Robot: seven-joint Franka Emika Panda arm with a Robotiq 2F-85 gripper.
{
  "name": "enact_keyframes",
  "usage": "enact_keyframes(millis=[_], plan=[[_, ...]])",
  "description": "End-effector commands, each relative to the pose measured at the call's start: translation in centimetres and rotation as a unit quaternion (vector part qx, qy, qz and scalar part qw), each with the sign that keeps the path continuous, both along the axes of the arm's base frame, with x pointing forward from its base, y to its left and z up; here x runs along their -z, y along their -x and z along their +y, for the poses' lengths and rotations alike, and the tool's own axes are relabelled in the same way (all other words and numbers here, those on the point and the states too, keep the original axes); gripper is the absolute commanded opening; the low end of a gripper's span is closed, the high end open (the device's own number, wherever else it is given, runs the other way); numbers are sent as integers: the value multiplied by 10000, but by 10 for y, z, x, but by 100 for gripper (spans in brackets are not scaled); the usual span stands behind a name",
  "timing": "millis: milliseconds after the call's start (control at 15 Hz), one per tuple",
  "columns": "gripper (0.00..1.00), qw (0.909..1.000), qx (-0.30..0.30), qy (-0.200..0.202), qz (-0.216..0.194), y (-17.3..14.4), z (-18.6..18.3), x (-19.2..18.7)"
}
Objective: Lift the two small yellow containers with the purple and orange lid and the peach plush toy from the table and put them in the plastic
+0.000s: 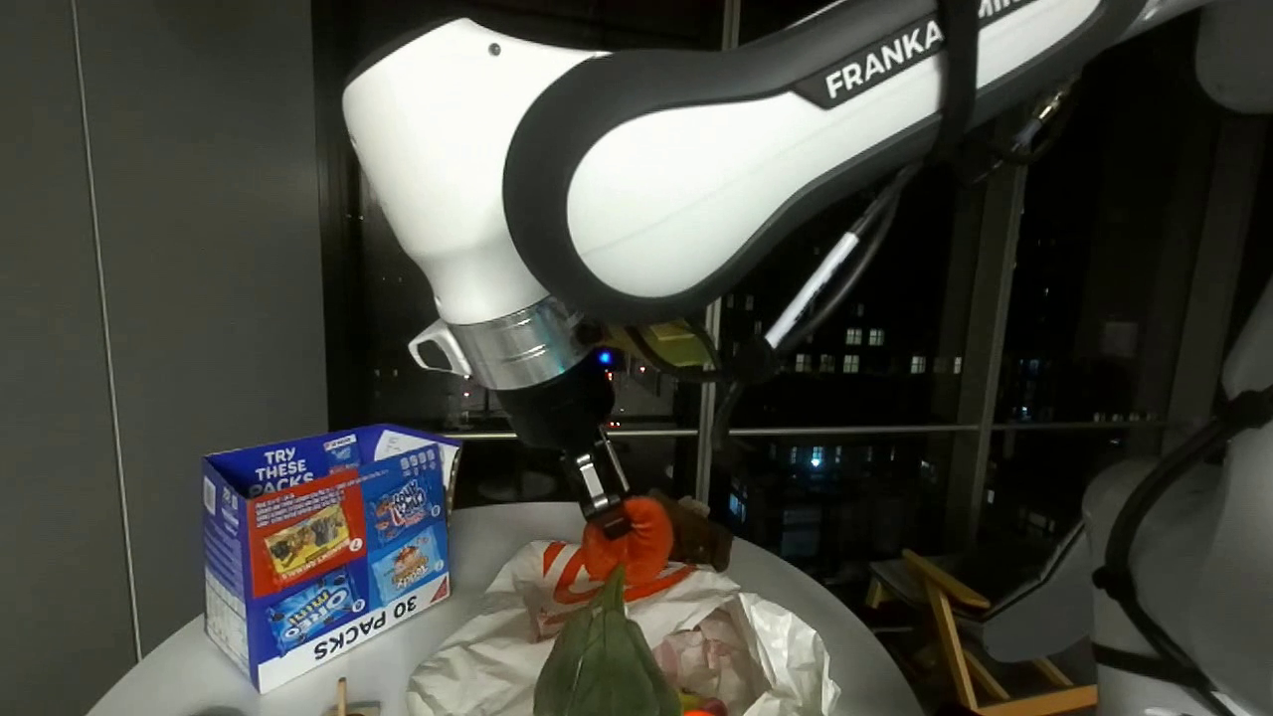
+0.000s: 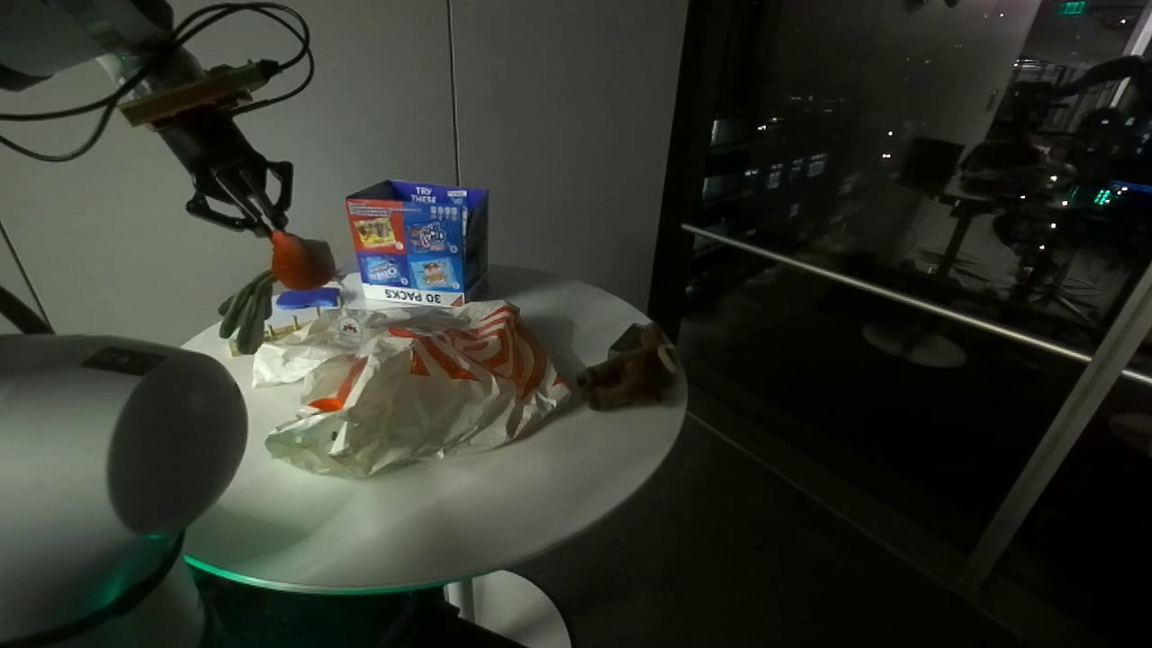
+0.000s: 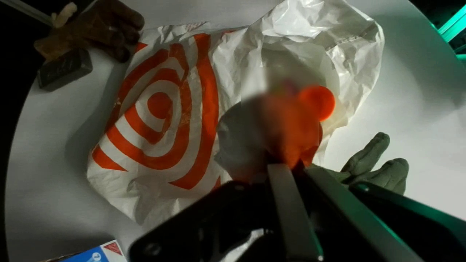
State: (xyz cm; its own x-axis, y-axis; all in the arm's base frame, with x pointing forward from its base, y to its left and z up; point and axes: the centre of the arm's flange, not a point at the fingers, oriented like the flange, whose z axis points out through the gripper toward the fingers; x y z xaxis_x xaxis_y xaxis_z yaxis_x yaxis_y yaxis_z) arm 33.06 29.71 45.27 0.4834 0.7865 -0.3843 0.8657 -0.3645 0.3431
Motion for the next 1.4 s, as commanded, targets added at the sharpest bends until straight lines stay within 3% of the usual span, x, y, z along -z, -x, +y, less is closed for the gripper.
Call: enact_keyframes(millis=[0, 533, 867, 933, 1067, 1333], plan=[[8, 9991, 0, -245, 344, 15, -12, -12], [8, 9942, 500, -492, 812, 23, -14, -13], [8, 9941, 810, -392, 605, 23, -15, -10], [8, 9950, 802, -277, 526, 4, -33, 69], [8, 9951, 890, -65, 422, 3, -42, 98], [9, 9940, 1026, 163, 349, 4, -79, 208]])
